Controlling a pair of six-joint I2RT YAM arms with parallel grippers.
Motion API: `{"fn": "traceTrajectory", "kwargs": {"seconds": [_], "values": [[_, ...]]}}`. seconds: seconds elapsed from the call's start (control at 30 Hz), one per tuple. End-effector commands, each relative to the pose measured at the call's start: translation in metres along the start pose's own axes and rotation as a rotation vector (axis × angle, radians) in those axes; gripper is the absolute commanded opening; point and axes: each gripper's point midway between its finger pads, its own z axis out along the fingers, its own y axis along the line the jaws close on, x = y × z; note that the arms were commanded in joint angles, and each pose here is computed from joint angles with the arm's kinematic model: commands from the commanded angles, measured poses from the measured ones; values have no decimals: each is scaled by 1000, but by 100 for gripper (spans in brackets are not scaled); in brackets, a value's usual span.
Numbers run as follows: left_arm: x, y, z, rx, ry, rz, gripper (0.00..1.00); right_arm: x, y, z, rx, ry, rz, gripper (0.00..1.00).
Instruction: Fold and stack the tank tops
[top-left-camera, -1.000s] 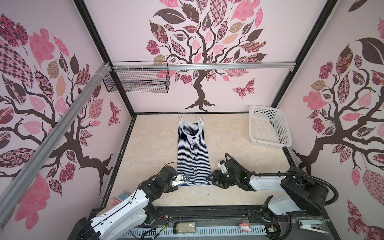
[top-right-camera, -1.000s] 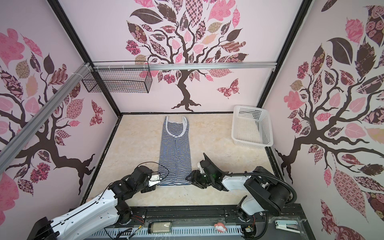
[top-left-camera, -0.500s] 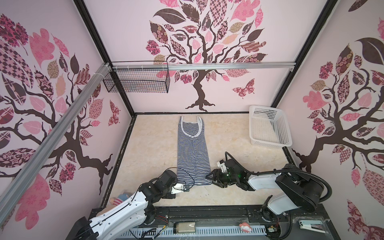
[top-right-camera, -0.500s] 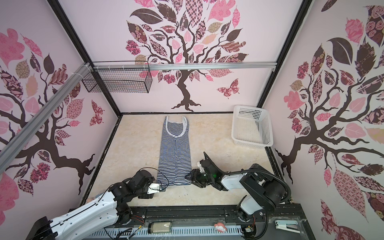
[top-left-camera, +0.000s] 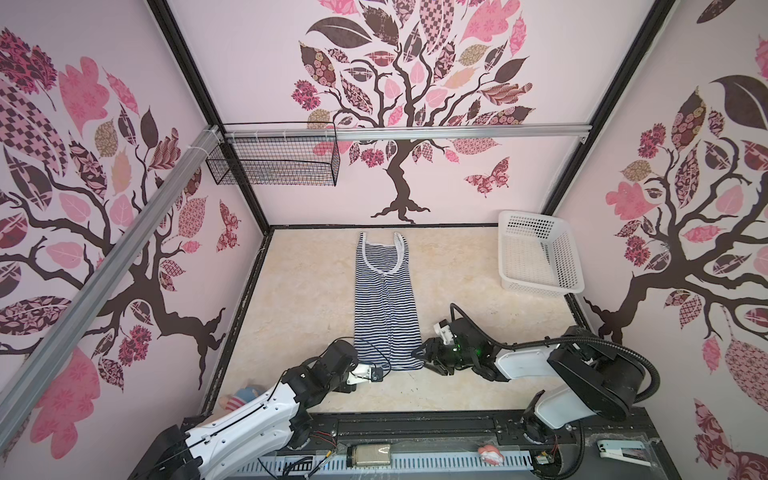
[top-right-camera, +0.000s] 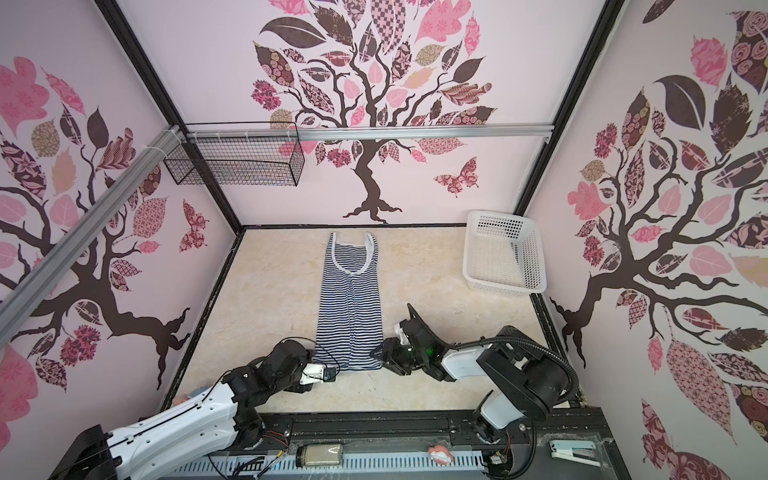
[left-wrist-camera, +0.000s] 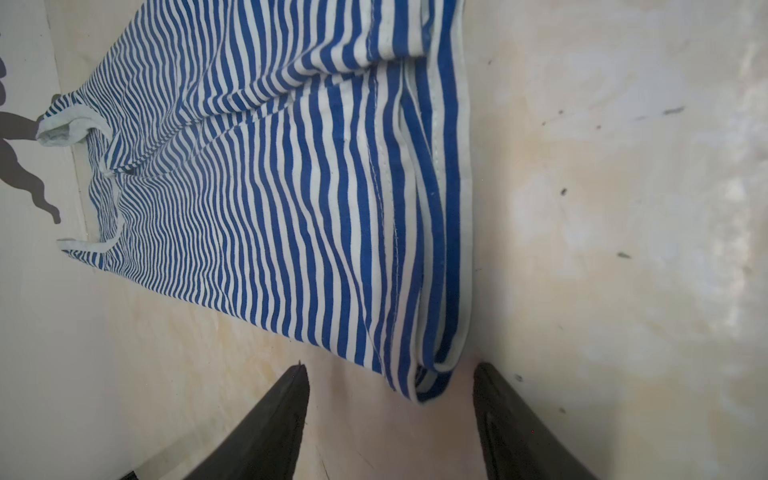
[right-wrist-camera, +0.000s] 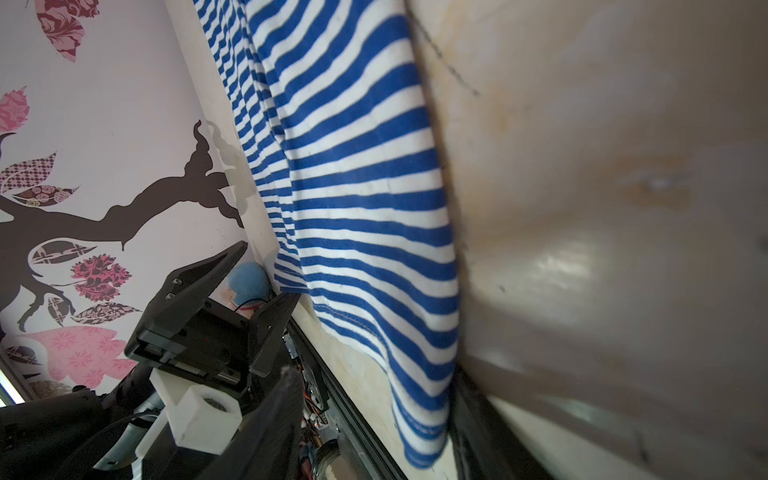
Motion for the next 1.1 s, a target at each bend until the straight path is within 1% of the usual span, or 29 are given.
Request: {"fn": "traceTrajectory", "kwargs": {"seconds": [0.0, 0.1, 0.17, 0.27, 0.47, 0.6, 0.73, 0.87, 1.07], "values": [[5, -14, 4, 43, 14, 29, 65, 7, -34, -2, 114, 10, 52, 56], [4, -18, 5, 56, 12, 42, 58, 7, -36, -3, 125, 9, 50, 51], [3, -18, 4, 60, 9, 43, 49, 7, -38, -3, 131, 10, 51, 47], [1, -19, 4, 66, 2, 37, 42, 8, -41, -4, 142, 10, 56, 40], [-2, -21, 5, 73, -8, 39, 42, 8, -42, -3, 145, 15, 56, 37], [-5, -23, 6, 83, -15, 44, 42, 7, -42, -1, 150, 17, 54, 41], [-7, -25, 7, 104, -19, 37, 42, 6, -42, 0, 161, 17, 49, 41], [-9, -27, 7, 119, -26, 29, 42, 6, -41, 0, 168, 17, 43, 37], [-6, -30, 8, 123, -16, 22, 40, 6, -39, -1, 171, 18, 37, 27]]}}
